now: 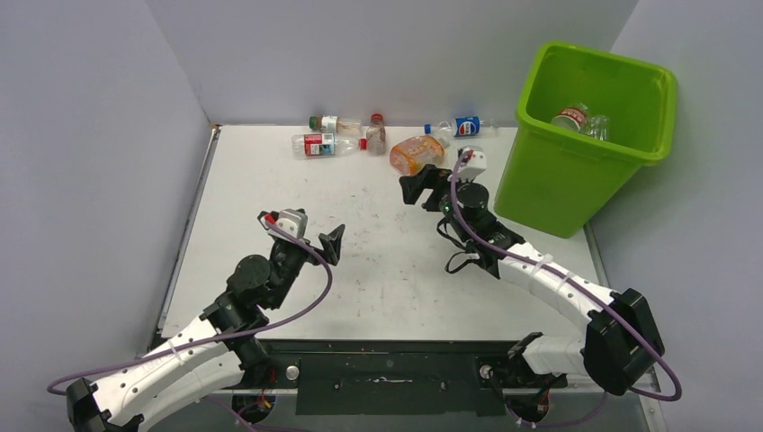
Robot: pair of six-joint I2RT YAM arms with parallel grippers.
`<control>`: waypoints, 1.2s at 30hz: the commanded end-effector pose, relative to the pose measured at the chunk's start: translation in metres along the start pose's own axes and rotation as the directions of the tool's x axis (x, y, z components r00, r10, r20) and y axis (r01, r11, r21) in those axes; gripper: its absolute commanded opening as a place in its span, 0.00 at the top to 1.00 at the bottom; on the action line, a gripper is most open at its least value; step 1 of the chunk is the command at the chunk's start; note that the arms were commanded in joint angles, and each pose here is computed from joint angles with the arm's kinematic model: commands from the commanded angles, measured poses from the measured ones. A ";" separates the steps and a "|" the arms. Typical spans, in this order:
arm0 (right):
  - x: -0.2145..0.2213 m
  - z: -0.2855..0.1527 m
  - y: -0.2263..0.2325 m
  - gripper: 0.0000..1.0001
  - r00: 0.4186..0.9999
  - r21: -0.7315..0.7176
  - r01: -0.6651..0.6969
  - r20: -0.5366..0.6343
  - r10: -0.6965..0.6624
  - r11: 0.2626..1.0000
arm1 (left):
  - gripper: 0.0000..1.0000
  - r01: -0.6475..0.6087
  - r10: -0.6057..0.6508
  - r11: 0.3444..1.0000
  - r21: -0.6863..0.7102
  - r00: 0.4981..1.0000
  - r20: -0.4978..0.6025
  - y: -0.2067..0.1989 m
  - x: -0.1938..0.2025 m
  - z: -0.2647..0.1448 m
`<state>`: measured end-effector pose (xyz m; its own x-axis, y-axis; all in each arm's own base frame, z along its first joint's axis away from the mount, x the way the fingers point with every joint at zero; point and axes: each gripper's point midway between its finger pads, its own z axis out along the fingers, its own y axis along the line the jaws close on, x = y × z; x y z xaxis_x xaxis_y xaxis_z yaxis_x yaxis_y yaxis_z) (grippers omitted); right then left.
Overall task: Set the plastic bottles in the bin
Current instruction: Pick up the plastic bottle at the center of the board.
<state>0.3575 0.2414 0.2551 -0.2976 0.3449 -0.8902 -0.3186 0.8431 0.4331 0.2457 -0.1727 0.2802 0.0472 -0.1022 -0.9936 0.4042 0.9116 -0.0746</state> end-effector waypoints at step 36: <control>0.132 0.199 -0.201 0.10 0.613 0.298 -0.789 0.324 0.721 0.537 | 0.04 -0.017 0.017 1.000 0.012 1.000 0.019 -0.005 -0.017 0.005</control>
<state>0.5587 0.2034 0.0643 -0.1075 0.9668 -0.2318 0.2026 0.2496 0.9469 0.2490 -0.1750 0.2667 0.0207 -0.0444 -0.9988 0.3989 0.9164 -0.0325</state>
